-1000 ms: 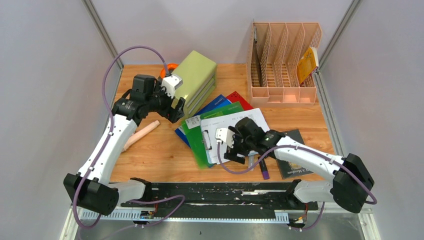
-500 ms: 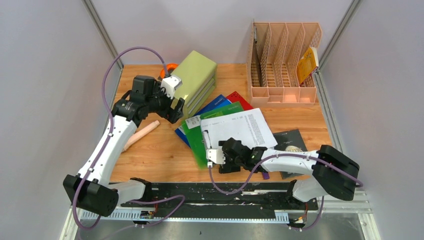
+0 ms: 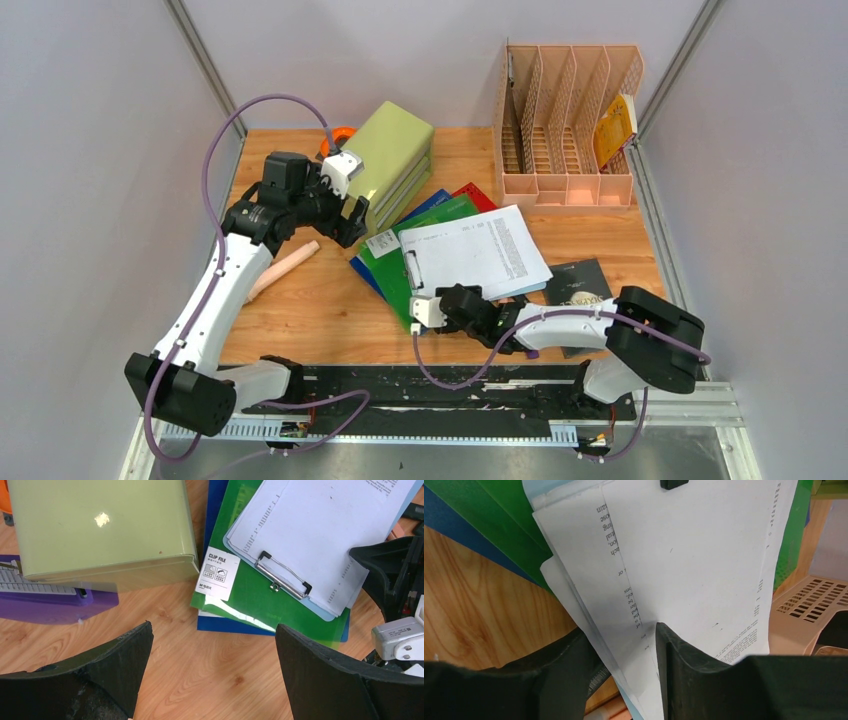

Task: Organize the desk
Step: Pick up the folder from the center of the board.

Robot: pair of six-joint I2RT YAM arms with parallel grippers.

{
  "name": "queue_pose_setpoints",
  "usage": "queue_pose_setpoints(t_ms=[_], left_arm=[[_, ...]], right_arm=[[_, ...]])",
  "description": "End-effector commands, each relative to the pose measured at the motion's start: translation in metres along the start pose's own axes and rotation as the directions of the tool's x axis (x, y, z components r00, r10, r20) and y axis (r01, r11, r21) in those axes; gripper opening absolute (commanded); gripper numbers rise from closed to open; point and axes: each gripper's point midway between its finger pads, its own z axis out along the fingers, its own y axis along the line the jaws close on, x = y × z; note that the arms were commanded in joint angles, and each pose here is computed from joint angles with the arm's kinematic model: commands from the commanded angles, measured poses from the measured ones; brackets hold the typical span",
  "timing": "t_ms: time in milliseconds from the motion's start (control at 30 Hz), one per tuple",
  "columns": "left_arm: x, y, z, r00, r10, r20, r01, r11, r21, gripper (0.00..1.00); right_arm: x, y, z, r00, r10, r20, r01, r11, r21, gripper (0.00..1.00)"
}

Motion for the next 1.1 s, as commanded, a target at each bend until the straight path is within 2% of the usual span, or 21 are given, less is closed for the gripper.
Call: queue_pose_setpoints(t_ms=[0, 200, 367, 567, 733, 1067], left_arm=[[-0.016, -0.002, -0.007, 0.998, 0.016, 0.064, -0.016, 1.0, -0.002, 1.0], [-0.015, 0.0, -0.003, 0.999, 0.014, 0.051, -0.014, 1.0, -0.003, 1.0], [-0.014, 0.003, 0.003, 0.999, 0.017, 0.036, -0.017, 1.0, -0.009, 1.0], [-0.014, 0.004, 0.01, 1.0, 0.016, 0.02, -0.016, 1.0, 0.006, 1.0], [-0.013, -0.005, 0.015, 1.0, 0.02, 0.013, -0.021, 0.998, 0.064, 1.0], [-0.014, -0.028, 0.017, 0.997, 0.057, 0.045, -0.064, 0.984, 0.169, 1.0]], right_arm=[[-0.013, -0.028, -0.009, 0.999, 0.013, 0.037, -0.017, 0.993, 0.121, 0.42], [-0.022, -0.039, -0.025, 0.997, 0.009, 0.071, -0.018, 0.992, 0.127, 0.19], [-0.023, -0.03, -0.036, 0.996, -0.012, 0.088, 0.007, 0.998, 0.059, 0.01], [-0.025, -0.018, -0.046, 0.993, -0.028, 0.112, 0.03, 0.999, -0.022, 0.0], [-0.025, -0.017, -0.051, 0.993, -0.023, 0.113, 0.029, 0.998, -0.047, 0.12], [-0.024, -0.011, -0.054, 0.993, -0.019, 0.115, 0.029, 0.996, -0.083, 0.12]])
